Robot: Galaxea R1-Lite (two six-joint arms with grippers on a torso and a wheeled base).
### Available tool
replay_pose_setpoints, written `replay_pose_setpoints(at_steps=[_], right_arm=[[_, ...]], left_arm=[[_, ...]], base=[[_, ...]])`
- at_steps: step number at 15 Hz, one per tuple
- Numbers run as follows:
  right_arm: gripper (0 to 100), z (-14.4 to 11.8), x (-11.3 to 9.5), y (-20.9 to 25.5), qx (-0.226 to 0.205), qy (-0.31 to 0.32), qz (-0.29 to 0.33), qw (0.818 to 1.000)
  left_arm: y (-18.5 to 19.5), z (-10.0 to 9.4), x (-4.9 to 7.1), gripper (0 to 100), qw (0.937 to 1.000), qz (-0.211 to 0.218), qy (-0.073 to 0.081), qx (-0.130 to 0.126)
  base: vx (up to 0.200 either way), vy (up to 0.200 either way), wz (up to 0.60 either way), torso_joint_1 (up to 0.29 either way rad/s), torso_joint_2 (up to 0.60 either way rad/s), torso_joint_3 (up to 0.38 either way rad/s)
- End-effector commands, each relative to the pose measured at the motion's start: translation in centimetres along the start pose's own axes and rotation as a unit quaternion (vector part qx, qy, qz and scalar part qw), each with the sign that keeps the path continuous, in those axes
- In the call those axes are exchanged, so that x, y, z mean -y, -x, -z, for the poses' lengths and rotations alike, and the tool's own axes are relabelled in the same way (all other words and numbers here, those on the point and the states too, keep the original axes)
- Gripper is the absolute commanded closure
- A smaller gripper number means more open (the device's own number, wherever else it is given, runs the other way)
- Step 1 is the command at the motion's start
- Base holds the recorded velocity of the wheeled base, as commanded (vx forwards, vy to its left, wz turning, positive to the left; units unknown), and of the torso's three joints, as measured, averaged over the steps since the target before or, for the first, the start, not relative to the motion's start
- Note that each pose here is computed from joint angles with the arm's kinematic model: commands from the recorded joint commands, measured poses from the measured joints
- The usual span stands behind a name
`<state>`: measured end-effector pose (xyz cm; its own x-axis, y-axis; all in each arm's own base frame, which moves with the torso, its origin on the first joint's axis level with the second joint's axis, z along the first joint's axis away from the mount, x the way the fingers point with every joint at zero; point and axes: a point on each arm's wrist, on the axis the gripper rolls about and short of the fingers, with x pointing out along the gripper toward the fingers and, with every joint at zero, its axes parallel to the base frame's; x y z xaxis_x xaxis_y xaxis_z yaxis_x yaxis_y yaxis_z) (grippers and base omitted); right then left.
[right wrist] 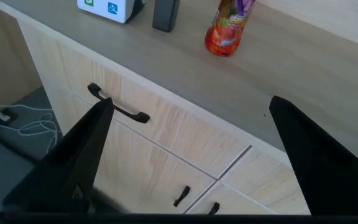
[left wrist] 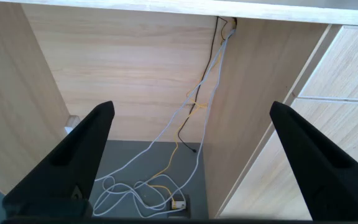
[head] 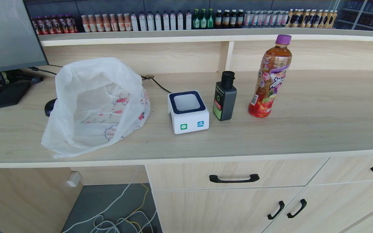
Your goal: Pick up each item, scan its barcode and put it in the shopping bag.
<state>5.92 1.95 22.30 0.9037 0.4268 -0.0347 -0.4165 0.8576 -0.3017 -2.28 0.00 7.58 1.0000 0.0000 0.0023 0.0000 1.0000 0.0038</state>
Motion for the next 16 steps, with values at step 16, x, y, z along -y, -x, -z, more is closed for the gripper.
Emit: replay_pose_setpoints(at_steps=[16], right_arm=[[0,-3.0,-5.0,-11.7,0.030,-0.044,-0.150,0.987]], left_arm=[[0.0,0.0,0.0,0,1.0000,0.000,0.000,0.000]], base=[[0.000,0.000,0.00,0.000,0.00,0.000]])
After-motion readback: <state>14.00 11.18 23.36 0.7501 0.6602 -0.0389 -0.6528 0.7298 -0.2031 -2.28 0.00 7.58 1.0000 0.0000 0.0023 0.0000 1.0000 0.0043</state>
